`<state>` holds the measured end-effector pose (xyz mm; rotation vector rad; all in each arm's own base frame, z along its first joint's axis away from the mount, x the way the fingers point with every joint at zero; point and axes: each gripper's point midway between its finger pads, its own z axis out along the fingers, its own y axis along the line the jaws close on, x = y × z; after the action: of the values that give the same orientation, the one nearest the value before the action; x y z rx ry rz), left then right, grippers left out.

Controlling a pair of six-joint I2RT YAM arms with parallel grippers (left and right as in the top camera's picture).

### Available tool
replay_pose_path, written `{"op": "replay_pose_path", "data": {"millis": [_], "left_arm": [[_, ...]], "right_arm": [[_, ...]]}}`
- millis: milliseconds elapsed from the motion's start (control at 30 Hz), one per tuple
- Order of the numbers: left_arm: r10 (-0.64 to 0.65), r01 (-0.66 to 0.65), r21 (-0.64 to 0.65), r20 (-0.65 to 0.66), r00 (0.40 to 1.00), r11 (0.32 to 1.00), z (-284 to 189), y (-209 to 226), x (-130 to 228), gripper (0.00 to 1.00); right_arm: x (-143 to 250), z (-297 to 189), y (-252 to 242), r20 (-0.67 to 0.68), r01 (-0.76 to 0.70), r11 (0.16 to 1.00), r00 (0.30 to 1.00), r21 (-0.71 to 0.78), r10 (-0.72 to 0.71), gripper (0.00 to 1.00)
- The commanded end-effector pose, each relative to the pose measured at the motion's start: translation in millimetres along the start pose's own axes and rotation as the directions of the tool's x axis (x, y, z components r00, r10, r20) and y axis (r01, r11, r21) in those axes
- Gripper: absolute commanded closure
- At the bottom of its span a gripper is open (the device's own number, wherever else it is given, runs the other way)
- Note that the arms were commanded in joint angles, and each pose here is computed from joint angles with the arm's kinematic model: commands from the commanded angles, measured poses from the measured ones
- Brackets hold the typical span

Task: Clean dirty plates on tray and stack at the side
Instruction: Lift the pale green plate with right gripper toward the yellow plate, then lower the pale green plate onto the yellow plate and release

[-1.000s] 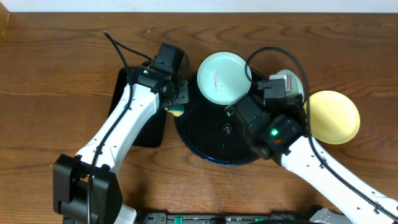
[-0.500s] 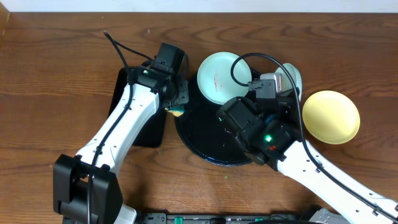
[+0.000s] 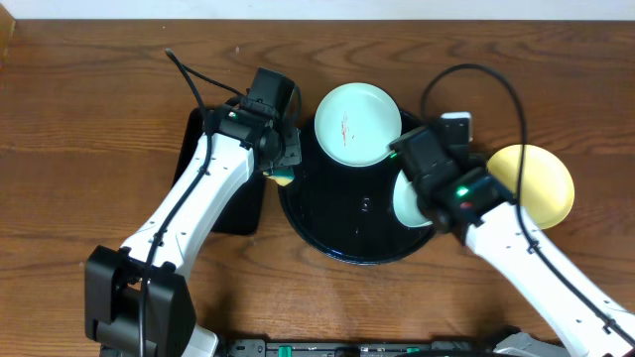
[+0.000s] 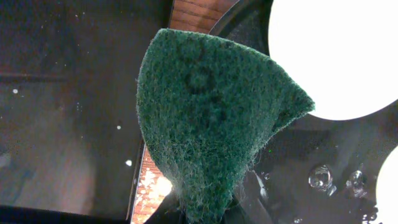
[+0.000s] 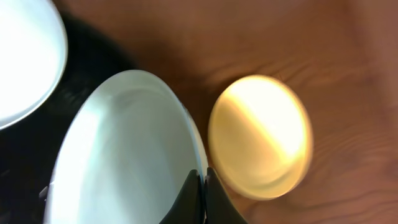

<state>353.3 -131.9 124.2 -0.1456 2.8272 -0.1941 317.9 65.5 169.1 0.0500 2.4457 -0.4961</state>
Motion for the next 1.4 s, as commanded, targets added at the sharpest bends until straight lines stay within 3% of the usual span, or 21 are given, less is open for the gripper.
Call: {"op": "replay_pose_path", "data": {"millis": [0,267,633,767,833,1100,1367], "left_arm": [[0.006,-0.006,0.000,-0.010,1.000,1.000,1,1,3,0.93],[0.006,-0.006,0.000,-0.010,1.000,1.000,1,1,3,0.93],[0.006,-0.006,0.002,-0.005,1.000,1.000,1,0,1,0.93],[0.006,-0.006,0.002,-0.005,1.000,1.000,1,0,1,0.92],[0.006,-0.006,0.002,-0.005,1.000,1.000,1,0,1,0.92],[0.006,-0.006,0.002,-0.005,1.000,1.000,1,0,1,0.92],[0.006,-0.006,0.002,-0.005,1.000,1.000,1,0,1,0.93]], "right_arm": [[15,3,22,-0.161,-0.131,0.962,0.982,-0.240,0.094,0.99],[25,16,6,-0.360,-0.336,0.858,0.912,-0.387,0.195,0.99],[48,23,-12,-0.454,-0.354,0.868,0.874,-0.349,0.174,0.98],[62,34,-15,-0.510,-0.355,0.888,0.843,-0.290,0.171,0.76],[68,42,-16,-0.541,-0.363,0.892,0.824,-0.270,0.172,0.71],[92,71,-20,-0.640,-0.365,0.907,0.752,-0.211,0.154,0.69],[97,78,-29,-0.653,-0.366,0.915,0.738,-0.171,0.173,0.68]]}}
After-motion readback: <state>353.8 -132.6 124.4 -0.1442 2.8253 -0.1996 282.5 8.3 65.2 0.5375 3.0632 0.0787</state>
